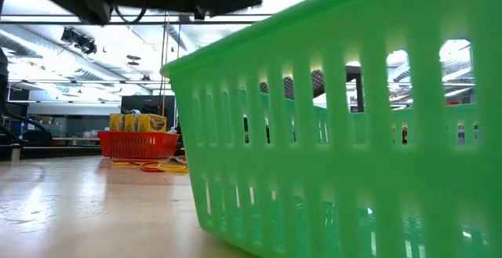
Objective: Pick & Place Office Desk Supplies
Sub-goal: Put the orange rubber band into the green basket
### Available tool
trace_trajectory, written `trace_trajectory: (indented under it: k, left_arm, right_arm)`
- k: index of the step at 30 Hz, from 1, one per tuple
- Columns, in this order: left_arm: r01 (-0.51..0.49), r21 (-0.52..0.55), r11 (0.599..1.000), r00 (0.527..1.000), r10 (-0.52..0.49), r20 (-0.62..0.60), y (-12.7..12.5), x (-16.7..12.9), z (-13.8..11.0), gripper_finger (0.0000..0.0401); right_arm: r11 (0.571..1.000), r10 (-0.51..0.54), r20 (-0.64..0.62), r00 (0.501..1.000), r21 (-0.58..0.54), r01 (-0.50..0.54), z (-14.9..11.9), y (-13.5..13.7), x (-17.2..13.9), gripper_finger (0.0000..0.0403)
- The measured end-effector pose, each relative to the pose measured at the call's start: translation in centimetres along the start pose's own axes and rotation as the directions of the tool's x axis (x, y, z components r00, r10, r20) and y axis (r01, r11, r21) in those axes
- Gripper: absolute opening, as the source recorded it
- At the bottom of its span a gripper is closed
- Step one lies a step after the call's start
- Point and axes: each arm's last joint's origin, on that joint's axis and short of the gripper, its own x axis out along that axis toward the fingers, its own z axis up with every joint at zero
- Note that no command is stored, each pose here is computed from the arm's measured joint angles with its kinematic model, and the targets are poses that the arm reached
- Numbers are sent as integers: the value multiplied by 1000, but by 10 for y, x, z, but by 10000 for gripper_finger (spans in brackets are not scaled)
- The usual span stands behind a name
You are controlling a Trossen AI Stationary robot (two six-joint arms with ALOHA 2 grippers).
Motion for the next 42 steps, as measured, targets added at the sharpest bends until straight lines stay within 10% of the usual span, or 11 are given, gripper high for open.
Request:
trace_trajectory:
  k: [7, 22, 30, 42]
  left_arm:
    - [457, -39, 889, 888, -453, 78, -43, -9, 31, 179]
    - [631, -221, 744, 590, -645, -485, -69, -33, 12, 179]
    - [681, -230, 696, 582, -704, -407, -77, -35, 19, 179]
    - [710, -303, 635, 596, -772, -221, -89, -47, -2, 179]
  right_arm:
    - [998, 54, 2, 999, 9, -54, 1, 2, 0, 172]
    - [955, 292, -17, 956, 67, -290, 0, 9, -1, 172]
    - [899, 435, -323, 841, 217, -381, 4, 6, -7, 172]
    - [822, 568, -661, 490, 480, -306, 54, 19, -36, 172]
